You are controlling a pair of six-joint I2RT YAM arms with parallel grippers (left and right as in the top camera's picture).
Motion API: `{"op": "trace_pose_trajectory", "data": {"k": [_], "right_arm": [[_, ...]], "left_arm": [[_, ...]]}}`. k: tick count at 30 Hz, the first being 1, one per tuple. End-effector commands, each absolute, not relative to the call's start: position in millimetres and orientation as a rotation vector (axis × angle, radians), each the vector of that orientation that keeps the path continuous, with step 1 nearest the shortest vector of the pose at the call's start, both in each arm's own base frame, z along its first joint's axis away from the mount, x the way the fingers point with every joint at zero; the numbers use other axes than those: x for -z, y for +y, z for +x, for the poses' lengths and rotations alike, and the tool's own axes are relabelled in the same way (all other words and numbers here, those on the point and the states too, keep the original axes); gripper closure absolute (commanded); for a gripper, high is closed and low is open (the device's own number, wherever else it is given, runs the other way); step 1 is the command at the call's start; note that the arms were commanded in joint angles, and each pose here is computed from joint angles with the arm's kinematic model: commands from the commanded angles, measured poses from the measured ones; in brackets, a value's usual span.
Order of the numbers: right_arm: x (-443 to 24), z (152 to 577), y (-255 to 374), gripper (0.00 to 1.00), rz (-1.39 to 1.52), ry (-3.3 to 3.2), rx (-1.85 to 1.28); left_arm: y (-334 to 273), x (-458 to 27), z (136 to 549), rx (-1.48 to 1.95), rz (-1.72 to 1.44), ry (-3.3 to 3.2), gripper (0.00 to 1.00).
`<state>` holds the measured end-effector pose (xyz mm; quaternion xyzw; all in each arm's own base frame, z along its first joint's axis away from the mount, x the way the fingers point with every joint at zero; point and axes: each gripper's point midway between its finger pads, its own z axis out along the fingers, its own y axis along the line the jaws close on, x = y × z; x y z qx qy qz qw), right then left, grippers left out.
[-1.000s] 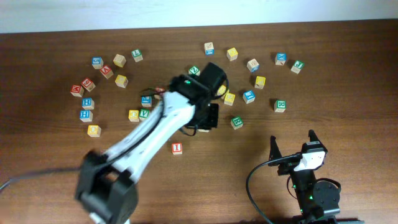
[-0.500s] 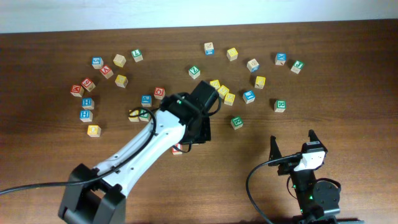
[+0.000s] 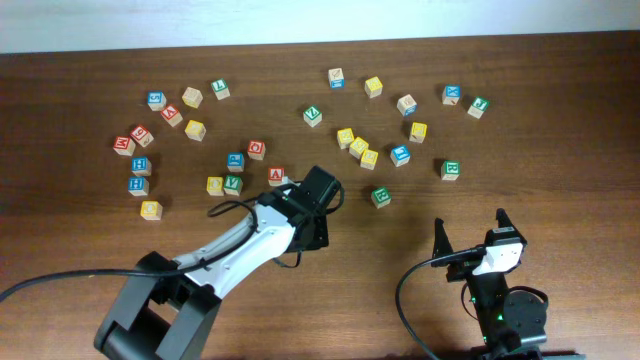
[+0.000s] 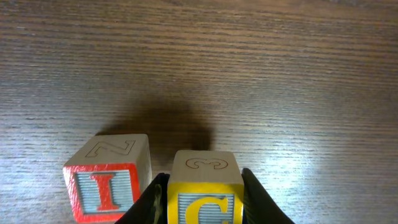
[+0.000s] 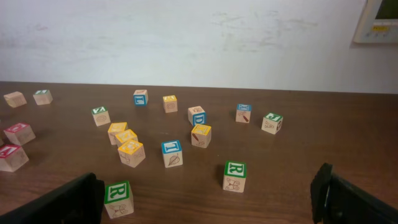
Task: Spell out ICRA
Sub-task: 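Place the yellow C block right of the red I block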
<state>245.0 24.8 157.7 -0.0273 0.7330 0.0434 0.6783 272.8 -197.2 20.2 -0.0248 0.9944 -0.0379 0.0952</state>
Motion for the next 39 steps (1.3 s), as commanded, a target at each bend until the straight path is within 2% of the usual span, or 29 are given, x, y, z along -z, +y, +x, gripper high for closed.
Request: {"op": "trace_pose_trajectory", "data": {"k": [1, 39], "right_arm": [[-154.8, 244.8, 25.2, 0.02, -0.056, 1.653, -0.103], [-154.9, 244.8, 25.1, 0.02, -0.055, 1.653, -0.103]], "left_arm": [[-195.3, -15.0, 271.9, 0.096, -0.084, 2.941, 0.76], [-196.7, -7.0, 275.4, 0.036, -0.056, 2.914, 0.72]]}}
